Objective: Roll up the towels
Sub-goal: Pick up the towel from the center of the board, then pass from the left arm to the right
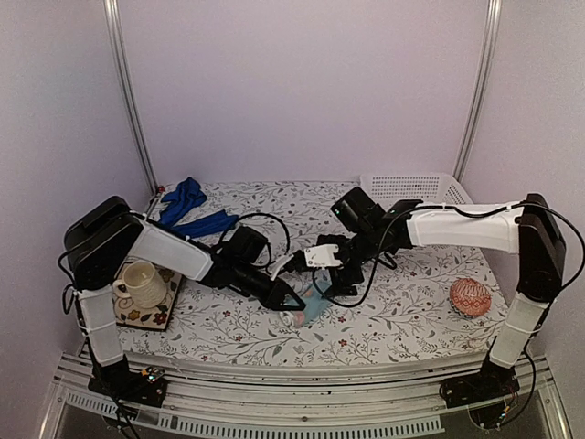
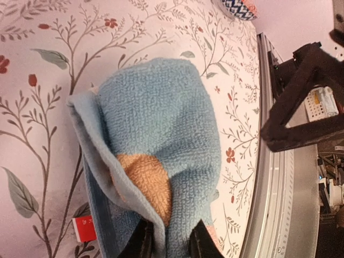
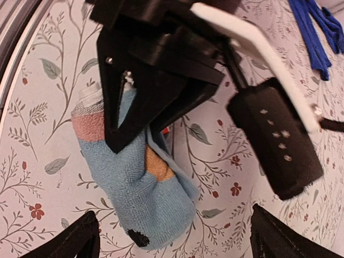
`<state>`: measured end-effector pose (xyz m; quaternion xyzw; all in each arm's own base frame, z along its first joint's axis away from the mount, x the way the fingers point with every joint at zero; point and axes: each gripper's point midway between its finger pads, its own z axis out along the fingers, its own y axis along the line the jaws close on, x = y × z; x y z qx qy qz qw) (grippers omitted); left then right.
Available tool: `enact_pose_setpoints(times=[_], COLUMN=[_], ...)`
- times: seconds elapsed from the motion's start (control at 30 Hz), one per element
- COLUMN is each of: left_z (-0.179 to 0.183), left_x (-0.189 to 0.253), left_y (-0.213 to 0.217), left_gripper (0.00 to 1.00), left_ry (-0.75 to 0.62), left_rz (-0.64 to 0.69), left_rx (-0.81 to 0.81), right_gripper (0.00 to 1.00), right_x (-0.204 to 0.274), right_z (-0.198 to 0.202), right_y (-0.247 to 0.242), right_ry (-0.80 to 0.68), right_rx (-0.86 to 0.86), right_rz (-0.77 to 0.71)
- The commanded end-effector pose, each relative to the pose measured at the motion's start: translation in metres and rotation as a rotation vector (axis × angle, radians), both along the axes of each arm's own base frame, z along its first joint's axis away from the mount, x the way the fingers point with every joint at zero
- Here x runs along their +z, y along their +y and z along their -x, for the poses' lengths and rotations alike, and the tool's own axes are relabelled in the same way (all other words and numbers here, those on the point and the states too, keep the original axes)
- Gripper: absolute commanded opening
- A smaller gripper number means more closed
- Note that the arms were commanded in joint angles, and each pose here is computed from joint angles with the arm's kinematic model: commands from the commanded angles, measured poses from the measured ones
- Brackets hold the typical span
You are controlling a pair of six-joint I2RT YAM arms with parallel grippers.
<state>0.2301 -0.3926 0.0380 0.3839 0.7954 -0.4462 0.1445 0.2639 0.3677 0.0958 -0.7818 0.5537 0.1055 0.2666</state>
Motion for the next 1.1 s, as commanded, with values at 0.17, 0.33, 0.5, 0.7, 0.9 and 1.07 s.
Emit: enact_pose_setpoints(times=[0.17,0.33,0.5,0.7,0.9,1.07], left_z=[-0.02,-0.025,-0.024,-0.046,-0.059,-0.058], left_x=[0.063,0.067,0.058,0.063,0.076,0.079], left_y=[-0.022,-0.033,-0.048,-0.037,-0.031,-0.042], left_gripper=[0.0,0.0,0.0,0.0,0.0,0.0], left_ry=[-0.122,-0.132,-0.137,-0.188,-0.249,-0.27], left_rz=[0.217,0.251,0.22,0.176,0.132,0.123], left_rx=[0.121,0.152,0.186,0.338,0.432,0.433], right_gripper=[0.99,0.99,0.99,0.99,0.99,0.99], right_x=[0.091,0.118,0.115,0.076,0.067,0.054], right_z=[-0.046,-0.051,-0.025,0.008,0.011,0.006], right_y=[-0.034,-0.065,-0.066,-0.061,-0.075,-0.068], right_ry=[0.01,0.214,0.419,0.705,0.857,0.852], right_rx=[-0.66,-0.906,-0.923,-0.962,-1.164,-1.277], right_rz=[-0.376,-0.598,-0.66,-0.667,-0.796,-0.8])
